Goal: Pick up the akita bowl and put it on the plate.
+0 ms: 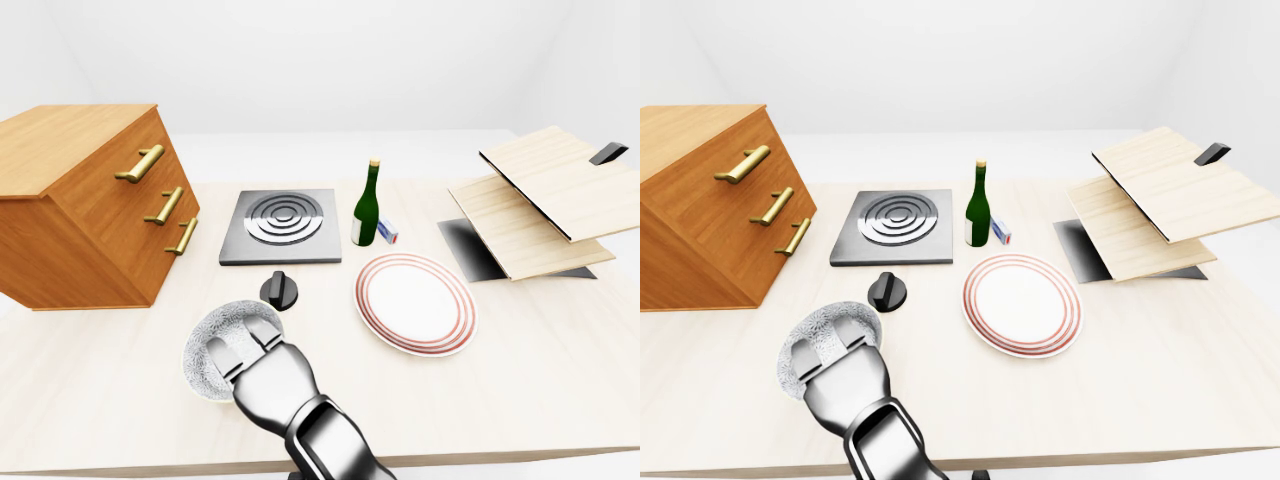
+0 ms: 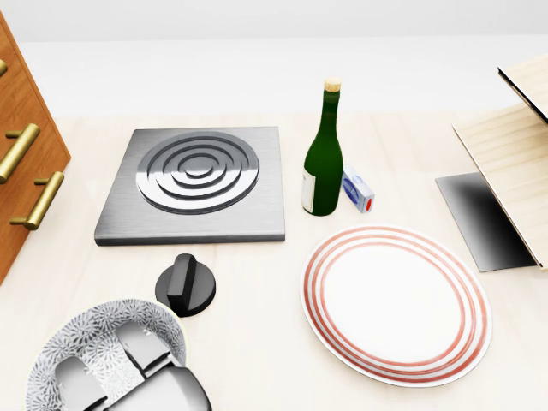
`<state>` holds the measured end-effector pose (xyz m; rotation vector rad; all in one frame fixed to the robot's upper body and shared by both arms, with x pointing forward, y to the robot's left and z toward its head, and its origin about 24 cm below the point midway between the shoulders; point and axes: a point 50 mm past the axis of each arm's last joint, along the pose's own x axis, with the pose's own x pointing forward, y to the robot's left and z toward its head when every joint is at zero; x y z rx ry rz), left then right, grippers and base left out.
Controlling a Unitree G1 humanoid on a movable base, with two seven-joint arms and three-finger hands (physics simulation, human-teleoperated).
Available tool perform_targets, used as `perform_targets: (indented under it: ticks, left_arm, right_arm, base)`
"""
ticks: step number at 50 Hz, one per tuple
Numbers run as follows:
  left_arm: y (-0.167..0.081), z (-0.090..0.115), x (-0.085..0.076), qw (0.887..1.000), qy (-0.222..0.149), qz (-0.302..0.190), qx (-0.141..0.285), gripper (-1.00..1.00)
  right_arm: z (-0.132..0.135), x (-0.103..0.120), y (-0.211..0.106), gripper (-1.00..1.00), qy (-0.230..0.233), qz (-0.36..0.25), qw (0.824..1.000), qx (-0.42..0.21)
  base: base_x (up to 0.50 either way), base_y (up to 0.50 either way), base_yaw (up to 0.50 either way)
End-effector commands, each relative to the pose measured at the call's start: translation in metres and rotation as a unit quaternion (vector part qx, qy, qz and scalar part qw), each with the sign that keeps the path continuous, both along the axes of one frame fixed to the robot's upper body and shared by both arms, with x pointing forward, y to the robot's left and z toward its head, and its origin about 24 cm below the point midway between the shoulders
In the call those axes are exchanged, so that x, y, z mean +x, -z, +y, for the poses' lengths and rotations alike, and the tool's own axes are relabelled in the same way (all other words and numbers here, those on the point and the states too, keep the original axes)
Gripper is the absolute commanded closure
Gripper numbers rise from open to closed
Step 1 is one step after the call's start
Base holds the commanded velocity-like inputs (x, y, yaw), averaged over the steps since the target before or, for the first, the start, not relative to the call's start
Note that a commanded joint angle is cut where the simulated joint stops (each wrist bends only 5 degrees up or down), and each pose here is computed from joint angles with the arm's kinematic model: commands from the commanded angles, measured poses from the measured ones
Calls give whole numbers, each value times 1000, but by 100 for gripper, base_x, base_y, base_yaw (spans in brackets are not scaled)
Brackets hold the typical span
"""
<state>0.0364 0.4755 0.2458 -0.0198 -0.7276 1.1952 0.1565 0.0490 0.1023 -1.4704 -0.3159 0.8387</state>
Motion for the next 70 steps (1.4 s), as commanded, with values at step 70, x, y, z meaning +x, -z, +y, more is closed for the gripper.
perform_targets:
  ticks: [70]
  left_arm:
    - [-2,0,-1,1000,1,-2,3,-100]
  right_arm:
    - [10,9,29,-98,-5,61,998,-33]
  base:
    - [0,0,0]
